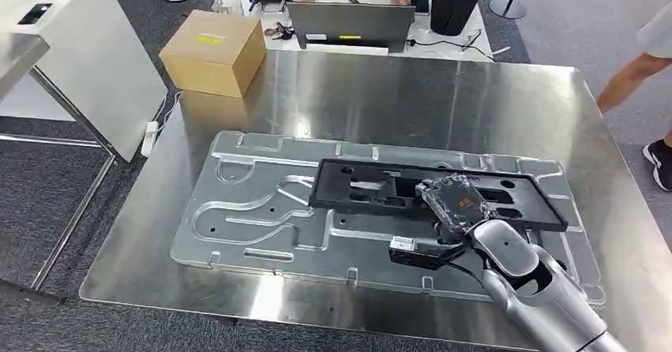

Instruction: Take the parts from the cabinet and place them on the table.

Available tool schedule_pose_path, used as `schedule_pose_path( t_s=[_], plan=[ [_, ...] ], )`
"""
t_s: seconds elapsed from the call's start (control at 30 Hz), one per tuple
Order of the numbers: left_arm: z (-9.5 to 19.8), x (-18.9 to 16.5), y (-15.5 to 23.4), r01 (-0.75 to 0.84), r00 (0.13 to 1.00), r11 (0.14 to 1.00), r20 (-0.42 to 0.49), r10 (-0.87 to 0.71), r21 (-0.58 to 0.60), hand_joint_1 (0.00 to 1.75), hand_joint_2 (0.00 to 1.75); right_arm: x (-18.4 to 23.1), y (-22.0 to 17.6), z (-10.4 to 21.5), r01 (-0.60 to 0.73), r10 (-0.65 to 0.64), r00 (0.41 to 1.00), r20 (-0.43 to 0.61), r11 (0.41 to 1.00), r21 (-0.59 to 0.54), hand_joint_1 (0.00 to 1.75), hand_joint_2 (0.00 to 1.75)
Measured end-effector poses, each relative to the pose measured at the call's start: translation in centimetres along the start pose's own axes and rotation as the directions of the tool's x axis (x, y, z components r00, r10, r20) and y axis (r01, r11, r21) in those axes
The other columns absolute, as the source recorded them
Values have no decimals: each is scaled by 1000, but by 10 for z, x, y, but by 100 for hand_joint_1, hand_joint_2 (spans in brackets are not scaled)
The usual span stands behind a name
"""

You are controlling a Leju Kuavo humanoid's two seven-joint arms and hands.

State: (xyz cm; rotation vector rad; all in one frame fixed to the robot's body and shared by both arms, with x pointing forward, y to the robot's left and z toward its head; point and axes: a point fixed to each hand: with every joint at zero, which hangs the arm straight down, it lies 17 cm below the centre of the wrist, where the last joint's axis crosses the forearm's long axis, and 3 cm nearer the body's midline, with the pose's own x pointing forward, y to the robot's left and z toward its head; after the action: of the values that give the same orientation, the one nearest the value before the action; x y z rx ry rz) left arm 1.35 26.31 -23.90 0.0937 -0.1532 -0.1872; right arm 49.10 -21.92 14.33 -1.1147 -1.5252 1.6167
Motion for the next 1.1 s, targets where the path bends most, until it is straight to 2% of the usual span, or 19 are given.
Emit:
schedule_pose_path(
  t_s=[0.4,0.43,0.8,1.1],
  plan=[
    [0,-5,2,3,1000,1000,-29,-2,6,0,175,3,15,4,32,-31,999,-14,999,25,0,0],
    [0,-5,2,3,1000,1000,-29,-2,7,0,0,3,15,4,33,-32,999,-15,999,25,0,0],
    [1,-1,-1,-30,999,999,-13,30,-13,0,0,5,11,3,32,-32,999,-8,999,7,0,0],
    [1,0,-3,-41,999,999,-6,41,-15,0,0,26,-33,-2,51,-45,998,53,993,-108,0,0]
  ],
)
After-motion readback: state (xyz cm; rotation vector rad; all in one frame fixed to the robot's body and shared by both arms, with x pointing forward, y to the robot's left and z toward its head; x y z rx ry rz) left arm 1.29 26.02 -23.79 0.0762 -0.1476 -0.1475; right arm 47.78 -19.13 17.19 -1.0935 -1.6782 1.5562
